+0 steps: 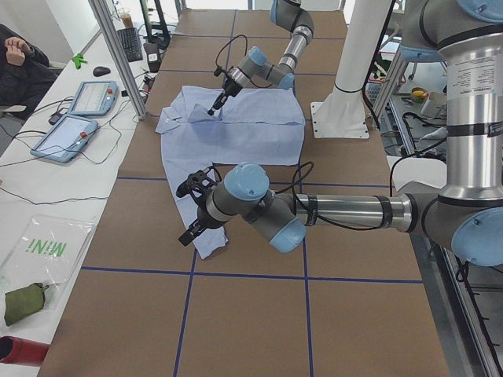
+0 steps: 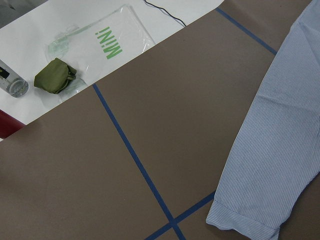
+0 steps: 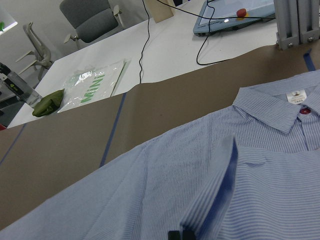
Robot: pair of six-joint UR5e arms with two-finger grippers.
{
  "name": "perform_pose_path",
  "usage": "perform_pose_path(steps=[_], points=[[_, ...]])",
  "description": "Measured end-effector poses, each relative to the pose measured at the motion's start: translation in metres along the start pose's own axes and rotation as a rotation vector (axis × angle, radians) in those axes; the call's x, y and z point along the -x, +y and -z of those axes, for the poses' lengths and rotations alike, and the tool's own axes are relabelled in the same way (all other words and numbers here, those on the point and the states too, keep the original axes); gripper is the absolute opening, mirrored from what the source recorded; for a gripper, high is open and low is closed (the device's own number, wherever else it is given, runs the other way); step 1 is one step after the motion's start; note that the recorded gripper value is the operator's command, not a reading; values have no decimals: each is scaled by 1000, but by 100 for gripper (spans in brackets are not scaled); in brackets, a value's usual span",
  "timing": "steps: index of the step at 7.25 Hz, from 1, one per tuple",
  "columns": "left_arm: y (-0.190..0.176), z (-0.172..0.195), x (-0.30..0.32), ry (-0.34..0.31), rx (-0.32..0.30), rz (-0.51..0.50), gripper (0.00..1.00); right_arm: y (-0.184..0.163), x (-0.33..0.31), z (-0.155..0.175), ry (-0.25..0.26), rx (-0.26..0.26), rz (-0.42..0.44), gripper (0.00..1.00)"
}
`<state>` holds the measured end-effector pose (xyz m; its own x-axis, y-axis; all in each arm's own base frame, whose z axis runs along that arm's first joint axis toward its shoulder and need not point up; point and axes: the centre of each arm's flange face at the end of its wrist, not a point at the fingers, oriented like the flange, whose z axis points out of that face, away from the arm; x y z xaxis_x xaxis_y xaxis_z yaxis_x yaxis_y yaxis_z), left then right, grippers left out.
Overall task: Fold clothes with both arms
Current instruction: 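Carry the sleeve cuff across the shirt toward the collar and release, then raise the right gripper and withdraw it away from the shirt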
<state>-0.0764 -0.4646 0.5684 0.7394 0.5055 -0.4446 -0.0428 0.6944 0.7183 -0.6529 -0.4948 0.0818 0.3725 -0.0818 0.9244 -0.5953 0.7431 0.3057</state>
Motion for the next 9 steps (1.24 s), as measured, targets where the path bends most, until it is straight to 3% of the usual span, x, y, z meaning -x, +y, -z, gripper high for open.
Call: perform_pose_path(steps=[2, 3, 5, 6, 7, 9], points=[[1, 0, 0, 1, 2, 2, 100, -11, 53, 6, 178, 53, 27, 99], [2, -1, 1, 1, 4, 4, 100, -18, 61, 7, 235, 70, 36, 99], [1, -3, 3, 0, 5, 7, 100, -60, 28, -4, 360, 146, 39, 99], [-2, -2, 2, 0, -4, -2, 100, -92, -9, -9, 397, 207, 51, 99], [-5, -2, 1, 0, -22, -19, 100, -124, -53, -3, 401, 260, 88, 100], [-9, -10, -8, 16, -56, -20, 100, -196, -140, 55, 382, 351, 149, 100]])
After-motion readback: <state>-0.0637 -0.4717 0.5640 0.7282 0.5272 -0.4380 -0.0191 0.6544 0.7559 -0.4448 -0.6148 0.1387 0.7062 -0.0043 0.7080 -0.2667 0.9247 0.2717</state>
